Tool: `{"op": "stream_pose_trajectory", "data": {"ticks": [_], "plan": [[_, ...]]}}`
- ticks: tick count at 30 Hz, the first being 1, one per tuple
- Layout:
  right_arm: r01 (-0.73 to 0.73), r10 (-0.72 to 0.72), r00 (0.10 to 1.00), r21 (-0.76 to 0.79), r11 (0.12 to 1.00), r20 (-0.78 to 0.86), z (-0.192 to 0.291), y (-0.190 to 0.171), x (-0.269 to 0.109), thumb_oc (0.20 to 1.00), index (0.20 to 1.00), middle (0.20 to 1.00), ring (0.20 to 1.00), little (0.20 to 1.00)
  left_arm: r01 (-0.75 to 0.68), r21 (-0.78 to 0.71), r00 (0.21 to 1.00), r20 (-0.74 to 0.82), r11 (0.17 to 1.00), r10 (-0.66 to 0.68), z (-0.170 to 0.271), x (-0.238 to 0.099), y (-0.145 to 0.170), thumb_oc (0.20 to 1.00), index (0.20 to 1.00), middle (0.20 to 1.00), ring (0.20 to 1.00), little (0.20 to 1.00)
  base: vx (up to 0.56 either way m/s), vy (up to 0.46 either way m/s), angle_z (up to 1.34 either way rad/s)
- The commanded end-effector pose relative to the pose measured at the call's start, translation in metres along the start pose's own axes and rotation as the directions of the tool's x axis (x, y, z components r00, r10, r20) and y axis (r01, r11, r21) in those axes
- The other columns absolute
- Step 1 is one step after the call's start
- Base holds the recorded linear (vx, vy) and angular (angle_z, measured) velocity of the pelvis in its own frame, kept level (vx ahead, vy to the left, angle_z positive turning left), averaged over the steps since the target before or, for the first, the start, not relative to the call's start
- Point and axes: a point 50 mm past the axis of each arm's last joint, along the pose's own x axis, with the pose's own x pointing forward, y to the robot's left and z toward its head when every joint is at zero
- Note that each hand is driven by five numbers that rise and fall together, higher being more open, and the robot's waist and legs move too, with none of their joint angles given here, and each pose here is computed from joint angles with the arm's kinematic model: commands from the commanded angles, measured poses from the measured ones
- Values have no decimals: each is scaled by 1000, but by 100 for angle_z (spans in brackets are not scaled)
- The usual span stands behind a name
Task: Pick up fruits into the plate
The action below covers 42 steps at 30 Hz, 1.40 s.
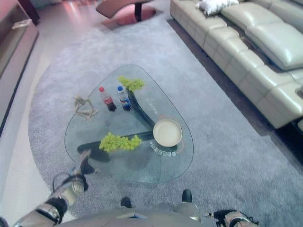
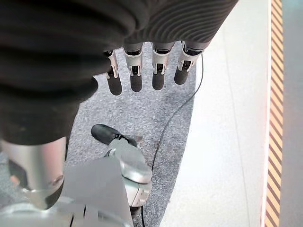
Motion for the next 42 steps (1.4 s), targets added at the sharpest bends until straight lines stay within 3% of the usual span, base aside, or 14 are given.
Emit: {"op": "stream_pose_trajectory", "data": {"ticks": [1,4,11,16,25,29,36,42], "plan": [[61,-60,997,-30,998,42,21,-18,-4,1000,1000,1000,1000,1000,-244,155,968,105,957,230,17,33,60,1000,1000,1000,1000,1000,-129,29,-3],[81,-79,995,-19,997,64,24,-25,-5,1000,1000,1000,1000,1000,-370,231,925,186,900,332,26,46,97,1000,1000,1000,1000,1000,-117,11,-3],[114,-109,982,-23,993,153,51,-36,-11,1000,1000,1000,1000,1000,-546,289,835,265,787,482,37,58,146,1000,1000,1000,1000,1000,-111,-19,-7],[138,-134,965,1,990,224,74,-45,-18,1000,1000,1000,1000,1000,-610,341,792,238,715,562,41,67,184,1000,1000,1000,1000,1000,-130,-26,-6],[152,-175,937,98,983,301,110,-52,-30,1000,1000,1000,1000,1000,-606,316,792,160,730,589,57,78,228,1000,1000,1000,1000,1000,-97,-60,0],[170,-218,912,163,972,347,129,-64,-41,1000,1000,1000,1000,1000,-547,326,835,151,771,528,68,83,225,1000,1000,1000,1000,1000,-55,-6,3],[200,-300,841,256,946,451,166,-93,-67,1000,1000,1000,1000,1000,-545,304,835,114,781,539,73,84,238,1000,1000,1000,1000,1000,-16,-9,1],[227,-338,818,279,933,465,169,-103,-73,1000,1000,1000,1000,1000,-496,286,859,27,820,511,66,85,244,1000,1000,1000,1000,1000,-7,5,2]]}}
